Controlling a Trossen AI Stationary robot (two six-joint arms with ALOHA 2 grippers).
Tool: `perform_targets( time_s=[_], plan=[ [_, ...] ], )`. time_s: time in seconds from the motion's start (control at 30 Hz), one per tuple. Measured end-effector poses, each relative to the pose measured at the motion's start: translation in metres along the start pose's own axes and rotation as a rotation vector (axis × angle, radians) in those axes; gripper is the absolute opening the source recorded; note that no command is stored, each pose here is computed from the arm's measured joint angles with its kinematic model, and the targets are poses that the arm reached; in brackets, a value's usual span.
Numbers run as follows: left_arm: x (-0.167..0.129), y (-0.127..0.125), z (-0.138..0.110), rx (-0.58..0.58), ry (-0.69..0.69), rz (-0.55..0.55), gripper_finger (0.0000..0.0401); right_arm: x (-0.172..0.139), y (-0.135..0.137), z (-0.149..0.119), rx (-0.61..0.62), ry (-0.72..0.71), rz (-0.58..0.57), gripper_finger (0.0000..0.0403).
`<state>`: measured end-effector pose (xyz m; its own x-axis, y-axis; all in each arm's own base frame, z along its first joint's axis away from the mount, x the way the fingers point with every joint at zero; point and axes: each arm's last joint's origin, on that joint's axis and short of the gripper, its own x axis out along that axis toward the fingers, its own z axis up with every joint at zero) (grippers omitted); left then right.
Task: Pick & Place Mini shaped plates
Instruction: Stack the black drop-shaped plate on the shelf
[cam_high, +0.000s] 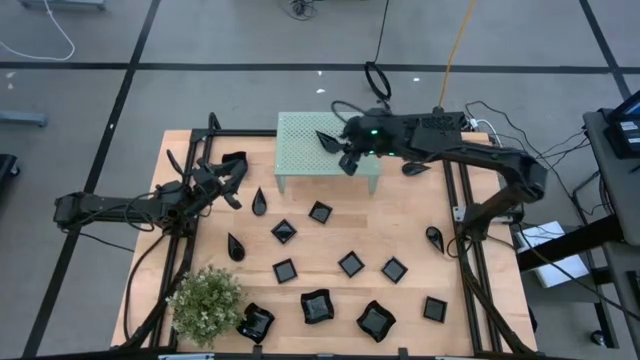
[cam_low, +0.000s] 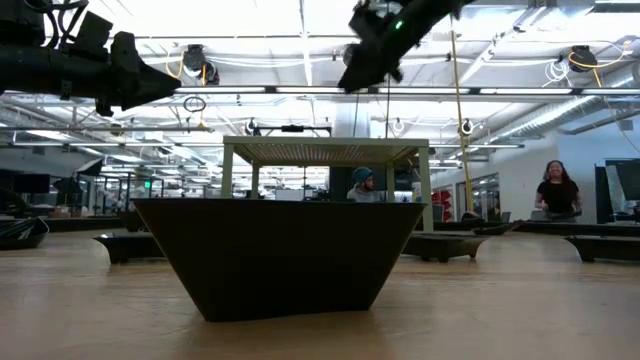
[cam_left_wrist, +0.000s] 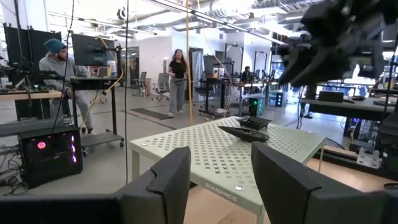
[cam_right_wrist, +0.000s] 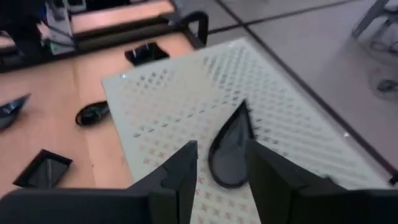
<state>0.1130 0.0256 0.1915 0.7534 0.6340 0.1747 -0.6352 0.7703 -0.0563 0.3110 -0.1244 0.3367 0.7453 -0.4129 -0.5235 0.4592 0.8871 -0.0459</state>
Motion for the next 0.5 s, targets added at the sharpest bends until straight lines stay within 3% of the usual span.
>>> perform_targets(
  time_s=[0.1, 0.2, 0.4, 0.5],
  plan=[
    [0.0, 0.0, 0.0, 0.0, 0.0, 0.0, 0.0173, -0.026, -0.009, -0.004, 0.022, 0.07, -0.116, 0.0122],
    [0.0, 0.0, 0.0, 0.0, 0.0, 0.0, 0.0173, -0.043, -0.02, -0.018, 0.118, 0.196, -0.267, 0.0122],
    [0.0, 0.0, 0.0, 0.0, 0.0, 0.0, 0.0173, -0.06, -0.041, -0.04, 0.527, 0.335, -0.5, 0.0123],
    [0.0, 0.0, 0.0, 0.0, 0.0, 0.0, 0.0173, -0.056, -0.049, -0.055, 0.645, 0.38, -0.572, 0.0122]
  ],
)
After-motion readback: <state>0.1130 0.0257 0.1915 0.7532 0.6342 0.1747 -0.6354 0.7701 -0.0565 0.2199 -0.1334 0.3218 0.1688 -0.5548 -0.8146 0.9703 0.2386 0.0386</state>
